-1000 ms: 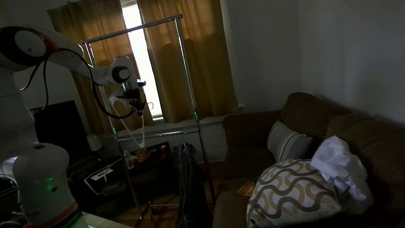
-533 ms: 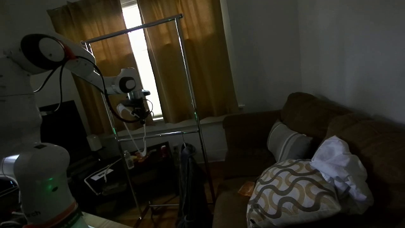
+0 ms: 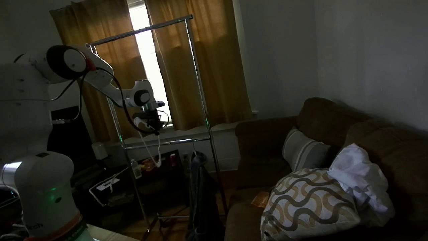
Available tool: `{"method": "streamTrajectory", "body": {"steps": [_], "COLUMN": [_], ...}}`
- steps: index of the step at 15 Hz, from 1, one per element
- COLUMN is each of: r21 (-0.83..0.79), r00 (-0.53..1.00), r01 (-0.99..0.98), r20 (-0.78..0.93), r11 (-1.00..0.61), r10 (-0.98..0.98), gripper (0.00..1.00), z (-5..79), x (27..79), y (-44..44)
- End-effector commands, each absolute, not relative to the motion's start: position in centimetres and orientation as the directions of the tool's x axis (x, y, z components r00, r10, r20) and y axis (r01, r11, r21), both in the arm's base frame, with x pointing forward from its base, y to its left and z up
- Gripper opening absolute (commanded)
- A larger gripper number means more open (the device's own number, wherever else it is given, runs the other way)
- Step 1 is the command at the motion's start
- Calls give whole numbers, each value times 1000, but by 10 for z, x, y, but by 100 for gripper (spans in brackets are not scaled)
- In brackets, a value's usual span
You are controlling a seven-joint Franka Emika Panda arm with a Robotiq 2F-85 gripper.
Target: Remove the white coat hanger from the top railing and hang it on the bottom railing
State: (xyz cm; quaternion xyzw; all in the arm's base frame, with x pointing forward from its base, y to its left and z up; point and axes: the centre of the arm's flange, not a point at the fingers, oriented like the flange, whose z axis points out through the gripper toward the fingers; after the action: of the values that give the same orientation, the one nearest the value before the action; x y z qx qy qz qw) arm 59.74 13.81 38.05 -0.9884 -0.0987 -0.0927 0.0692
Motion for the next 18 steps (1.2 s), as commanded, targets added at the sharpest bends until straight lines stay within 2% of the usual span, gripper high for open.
{"method": "streamTrajectory", "body": {"steps": [1,3,4,11,12,18], "r21": [-111,-116,-122,-125,-125,-119], "r00": [956,958,963,963,963,969], "r01": [234,232,217,220,220,213], "r20": [206,198,191,188,188,152], "r11": [-966,-966,-968,-968,-968,-970], "r10": [208,206,192,194,194,194], "gripper": [2,2,8,8,2,2], "z": [362,350,361,353,353,324], "x": [615,619,609,615,615,636], "y": [140,140,139,140,140,135]}}
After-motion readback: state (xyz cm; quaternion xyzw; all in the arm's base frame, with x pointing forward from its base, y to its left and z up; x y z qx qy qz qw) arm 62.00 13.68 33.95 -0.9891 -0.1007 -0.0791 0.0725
